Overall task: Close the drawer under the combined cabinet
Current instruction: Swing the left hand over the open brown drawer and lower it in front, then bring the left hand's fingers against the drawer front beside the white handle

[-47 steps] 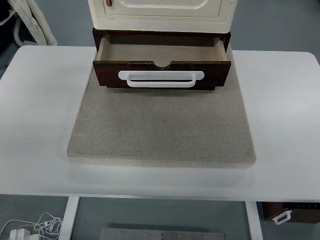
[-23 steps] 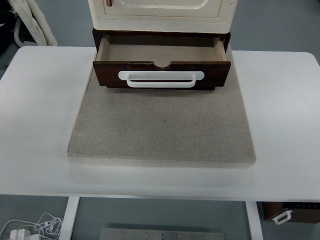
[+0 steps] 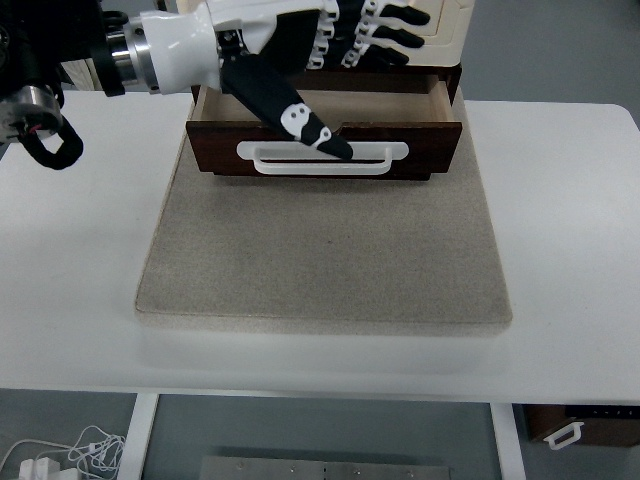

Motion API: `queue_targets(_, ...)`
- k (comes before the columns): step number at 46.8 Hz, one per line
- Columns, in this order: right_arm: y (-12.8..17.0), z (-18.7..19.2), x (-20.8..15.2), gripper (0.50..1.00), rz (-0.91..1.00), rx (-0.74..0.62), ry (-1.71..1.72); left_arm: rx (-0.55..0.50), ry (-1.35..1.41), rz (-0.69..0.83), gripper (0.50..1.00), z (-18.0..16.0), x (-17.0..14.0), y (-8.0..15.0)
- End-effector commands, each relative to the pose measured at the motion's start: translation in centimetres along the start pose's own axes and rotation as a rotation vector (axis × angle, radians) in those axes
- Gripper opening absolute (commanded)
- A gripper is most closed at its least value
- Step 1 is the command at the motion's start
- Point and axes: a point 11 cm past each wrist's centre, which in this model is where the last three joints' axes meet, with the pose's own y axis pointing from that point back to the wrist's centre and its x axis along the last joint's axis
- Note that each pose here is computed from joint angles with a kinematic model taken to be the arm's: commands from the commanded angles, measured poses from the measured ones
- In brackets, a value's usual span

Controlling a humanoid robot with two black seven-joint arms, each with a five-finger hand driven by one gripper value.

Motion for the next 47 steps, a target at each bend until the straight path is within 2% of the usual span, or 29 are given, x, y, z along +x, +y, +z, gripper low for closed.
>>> queue_targets(1, 0.0, 0.0, 0.0, 0.952, 0.000, 0.000, 0.000, 0.059, -0.041, -0.062, 1.000, -1.0, -1.6, -0.4)
queue_targets(11, 0.0, 0.0, 0.0, 0.952, 0.000, 0.000, 0.000, 0.240, -0.113, -0.218, 1.000, -5.5, -5.5, -0.5)
queue_targets(14, 0.0, 0.0, 0.0, 0.952, 0.000, 0.000, 0.000, 0.263, -0.121, -0.252, 1.000, -6.3, -6.5, -0.6)
queue_targets(17, 0.0, 0.0, 0.0, 0.952, 0.000, 0.000, 0.000, 0.285, -0.123, -0.257, 1.000, -6.7, -6.6, -0.5)
queue_targets(31, 0.0, 0.0, 0.0, 0.952, 0.001, 0.000, 0.000, 0.522, -0.147, -0.341, 1.000, -9.0, -7.2, 0.5)
queue_targets(41, 0.0, 0.0, 0.0, 0.952, 0.000, 0.000, 0.000, 0.649, -0.186, -0.373, 1.000, -9.8, -7.1, 0.0)
queue_targets(47, 0.0, 0.0, 0.0, 0.952, 0.000, 0.000, 0.000, 0.695, -0.205, -0.375, 1.000, -9.8, -6.6, -1.6)
